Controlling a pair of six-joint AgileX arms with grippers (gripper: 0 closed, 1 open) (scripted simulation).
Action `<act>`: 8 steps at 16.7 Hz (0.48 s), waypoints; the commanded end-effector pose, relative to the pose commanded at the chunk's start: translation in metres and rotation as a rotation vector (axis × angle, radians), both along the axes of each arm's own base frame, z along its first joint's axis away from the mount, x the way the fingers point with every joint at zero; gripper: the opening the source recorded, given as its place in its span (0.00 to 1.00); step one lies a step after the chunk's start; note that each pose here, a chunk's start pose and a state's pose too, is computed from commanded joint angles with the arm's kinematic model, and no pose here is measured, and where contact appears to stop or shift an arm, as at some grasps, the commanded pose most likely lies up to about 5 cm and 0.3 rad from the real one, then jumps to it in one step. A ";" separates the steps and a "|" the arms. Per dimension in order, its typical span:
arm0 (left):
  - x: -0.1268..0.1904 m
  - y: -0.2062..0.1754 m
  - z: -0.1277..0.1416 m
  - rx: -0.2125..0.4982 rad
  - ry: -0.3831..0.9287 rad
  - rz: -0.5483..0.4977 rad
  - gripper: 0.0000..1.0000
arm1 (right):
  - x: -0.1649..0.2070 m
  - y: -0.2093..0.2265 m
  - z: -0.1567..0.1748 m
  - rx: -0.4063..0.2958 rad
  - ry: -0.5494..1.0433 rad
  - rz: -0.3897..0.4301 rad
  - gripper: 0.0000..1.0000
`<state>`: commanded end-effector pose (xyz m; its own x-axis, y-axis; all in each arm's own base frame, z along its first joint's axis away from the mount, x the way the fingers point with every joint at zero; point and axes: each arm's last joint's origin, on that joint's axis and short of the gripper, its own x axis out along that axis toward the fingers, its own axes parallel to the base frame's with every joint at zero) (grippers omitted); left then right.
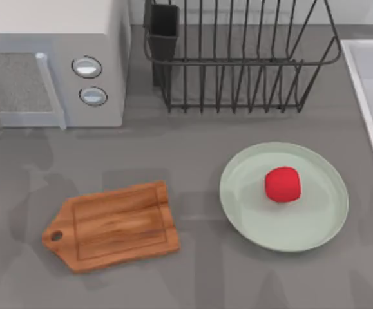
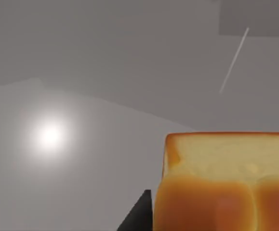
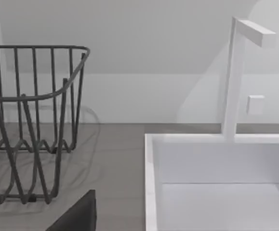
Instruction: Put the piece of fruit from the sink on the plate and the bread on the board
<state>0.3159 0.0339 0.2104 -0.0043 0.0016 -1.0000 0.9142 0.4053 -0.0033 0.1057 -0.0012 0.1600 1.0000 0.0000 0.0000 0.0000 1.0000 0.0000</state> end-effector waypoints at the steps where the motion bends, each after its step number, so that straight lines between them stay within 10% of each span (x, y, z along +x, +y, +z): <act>1: 0.000 0.000 0.003 -0.001 -0.004 0.001 0.00 | 0.000 0.000 0.000 0.000 0.000 0.000 1.00; 8: 0.001 -0.008 0.000 0.009 0.002 0.005 0.00 | 0.000 0.000 0.000 0.000 0.000 0.000 1.00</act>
